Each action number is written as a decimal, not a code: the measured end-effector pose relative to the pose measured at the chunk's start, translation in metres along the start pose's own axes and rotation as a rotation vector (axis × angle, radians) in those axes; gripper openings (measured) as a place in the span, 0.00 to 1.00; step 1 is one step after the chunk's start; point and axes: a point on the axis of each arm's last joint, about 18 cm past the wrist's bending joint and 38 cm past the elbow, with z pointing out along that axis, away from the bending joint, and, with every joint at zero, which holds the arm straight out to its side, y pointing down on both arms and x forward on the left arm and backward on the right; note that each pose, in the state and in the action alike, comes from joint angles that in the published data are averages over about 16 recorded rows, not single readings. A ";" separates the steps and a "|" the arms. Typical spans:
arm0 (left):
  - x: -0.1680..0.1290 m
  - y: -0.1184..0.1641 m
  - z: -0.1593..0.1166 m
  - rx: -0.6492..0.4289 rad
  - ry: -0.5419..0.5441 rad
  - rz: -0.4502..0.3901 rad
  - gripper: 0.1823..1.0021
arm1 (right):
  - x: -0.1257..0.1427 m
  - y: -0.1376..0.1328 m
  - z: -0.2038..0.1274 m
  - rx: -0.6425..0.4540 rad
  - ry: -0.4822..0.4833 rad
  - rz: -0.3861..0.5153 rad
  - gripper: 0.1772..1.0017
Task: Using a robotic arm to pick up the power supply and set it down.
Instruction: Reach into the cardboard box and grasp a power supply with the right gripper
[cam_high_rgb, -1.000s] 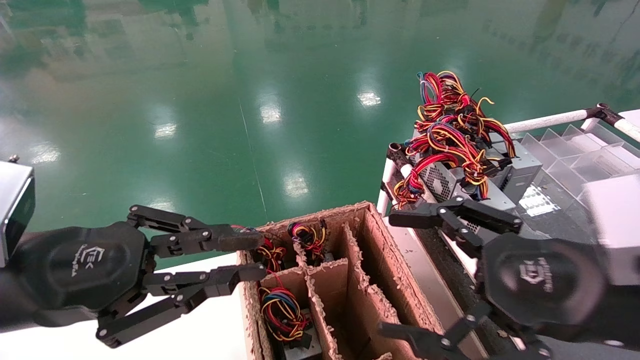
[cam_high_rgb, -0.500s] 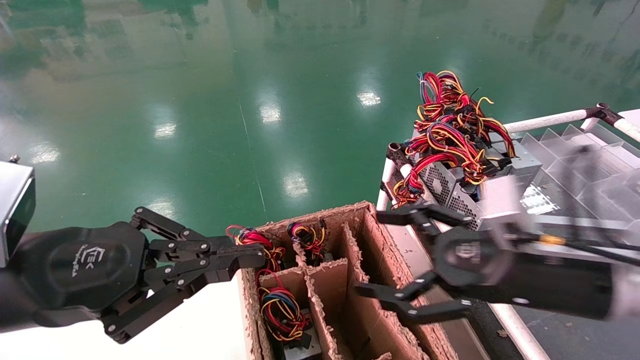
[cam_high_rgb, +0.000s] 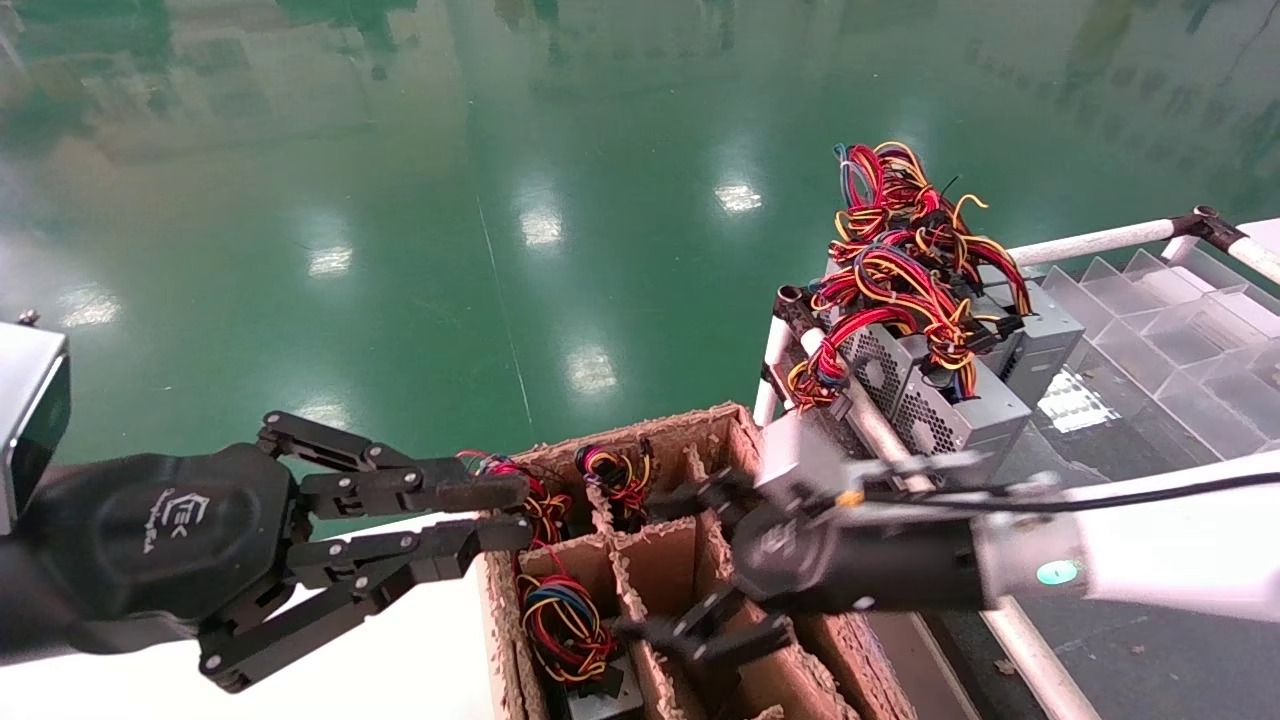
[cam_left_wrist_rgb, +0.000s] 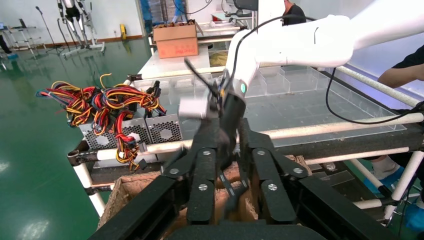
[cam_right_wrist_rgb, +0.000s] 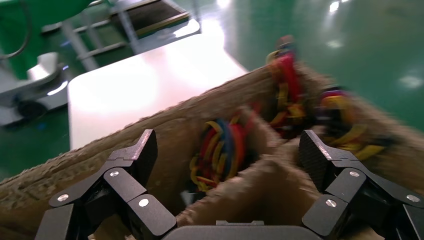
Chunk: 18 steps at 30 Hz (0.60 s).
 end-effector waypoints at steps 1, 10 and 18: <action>0.000 0.000 0.000 0.000 0.000 0.000 0.10 | 0.000 0.001 0.005 -0.005 -0.010 -0.001 1.00; 0.000 0.000 0.000 0.000 0.000 0.000 0.24 | 0.003 0.014 0.042 -0.050 -0.069 -0.019 1.00; 0.000 0.000 0.000 0.000 0.000 0.000 0.46 | 0.006 0.022 0.064 -0.089 -0.085 -0.039 1.00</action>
